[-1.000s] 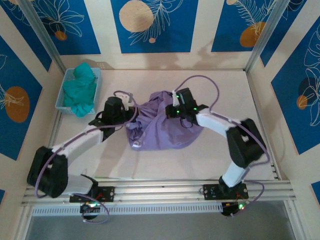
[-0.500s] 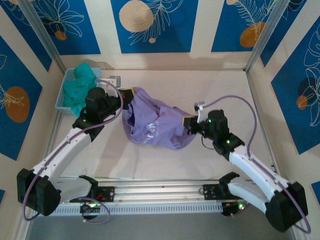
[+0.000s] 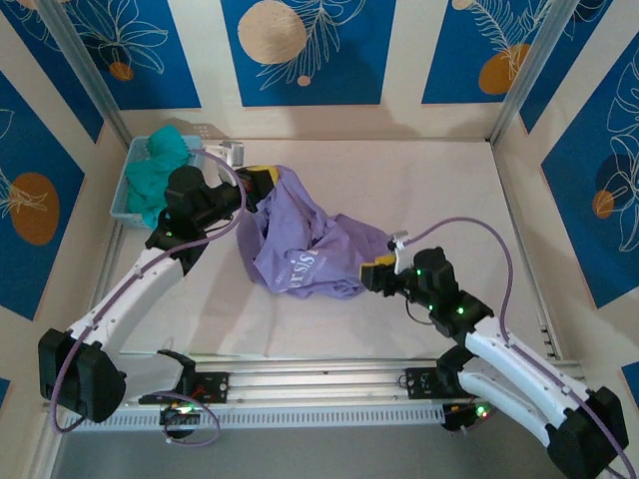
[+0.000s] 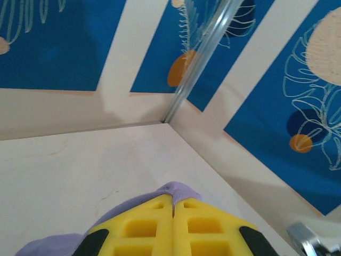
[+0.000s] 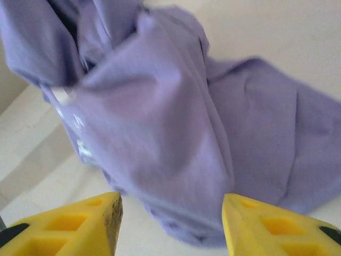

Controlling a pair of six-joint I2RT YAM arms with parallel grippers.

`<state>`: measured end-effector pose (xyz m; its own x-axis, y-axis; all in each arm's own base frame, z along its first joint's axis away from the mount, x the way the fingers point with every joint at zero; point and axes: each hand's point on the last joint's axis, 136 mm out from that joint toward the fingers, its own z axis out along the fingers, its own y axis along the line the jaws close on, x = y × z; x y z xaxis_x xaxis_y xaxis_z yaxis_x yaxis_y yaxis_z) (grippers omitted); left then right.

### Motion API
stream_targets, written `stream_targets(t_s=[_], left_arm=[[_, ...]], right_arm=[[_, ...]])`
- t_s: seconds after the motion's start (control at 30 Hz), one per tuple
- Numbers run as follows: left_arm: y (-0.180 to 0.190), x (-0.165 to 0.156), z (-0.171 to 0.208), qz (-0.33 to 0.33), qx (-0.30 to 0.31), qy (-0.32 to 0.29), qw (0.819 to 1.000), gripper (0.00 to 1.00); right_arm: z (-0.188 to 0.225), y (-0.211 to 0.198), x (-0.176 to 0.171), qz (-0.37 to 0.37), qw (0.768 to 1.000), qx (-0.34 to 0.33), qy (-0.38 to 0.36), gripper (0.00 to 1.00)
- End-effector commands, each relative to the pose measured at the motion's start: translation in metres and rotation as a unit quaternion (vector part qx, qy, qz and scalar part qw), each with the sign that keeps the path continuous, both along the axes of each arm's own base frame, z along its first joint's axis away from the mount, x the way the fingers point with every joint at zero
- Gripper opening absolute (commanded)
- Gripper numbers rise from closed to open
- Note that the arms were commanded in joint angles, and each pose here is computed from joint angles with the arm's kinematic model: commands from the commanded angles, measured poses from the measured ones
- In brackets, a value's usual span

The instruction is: Fold the inside-out t-shirt

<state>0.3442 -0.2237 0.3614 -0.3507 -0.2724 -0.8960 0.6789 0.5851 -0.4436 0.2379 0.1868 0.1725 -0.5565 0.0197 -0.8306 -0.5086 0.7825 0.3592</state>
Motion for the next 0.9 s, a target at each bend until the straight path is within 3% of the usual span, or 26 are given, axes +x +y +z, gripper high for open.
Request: stream_targets(t_s=[0.0,0.1,0.27,0.3,0.43,0.5,0.73,0.87], left_arm=[[-0.004,-0.013,0.018,-0.039,-0.019,-0.036,0.998,0.00],[-0.005,-0.016,0.018,-0.045,-0.019,-0.035,0.998,0.00],[-0.005,-0.019,0.016,-0.048,-0.013,-0.032,0.998,0.00],[-0.004,-0.019,0.015,-0.046,-0.011,-0.032,0.998,0.00],[0.000,-0.019,0.011,-0.033,0.002,-0.031,0.999,0.00],[0.008,-0.014,0.004,-0.002,0.017,-0.020,1.000,0.00],[0.055,0.015,-0.040,0.153,0.118,0.027,0.981,0.00],[0.041,0.013,-0.053,0.109,0.133,0.015,0.985,0.00]], right_arm=[[0.043,0.034,0.021,0.068,0.996,0.005,-0.061,0.59],[0.048,0.064,0.043,0.110,0.992,0.005,-0.057,0.65],[0.043,0.101,0.078,0.147,0.988,0.010,-0.040,0.61],[0.039,0.107,0.084,0.151,0.988,0.012,-0.032,0.57],[0.037,0.115,0.095,0.156,0.987,0.026,-0.016,0.17],[0.046,0.110,0.090,0.160,0.987,0.028,-0.020,0.02],[0.083,0.073,0.042,0.193,0.978,0.079,-0.008,0.00],[0.109,0.068,0.016,0.238,0.963,0.128,-0.003,0.00]])
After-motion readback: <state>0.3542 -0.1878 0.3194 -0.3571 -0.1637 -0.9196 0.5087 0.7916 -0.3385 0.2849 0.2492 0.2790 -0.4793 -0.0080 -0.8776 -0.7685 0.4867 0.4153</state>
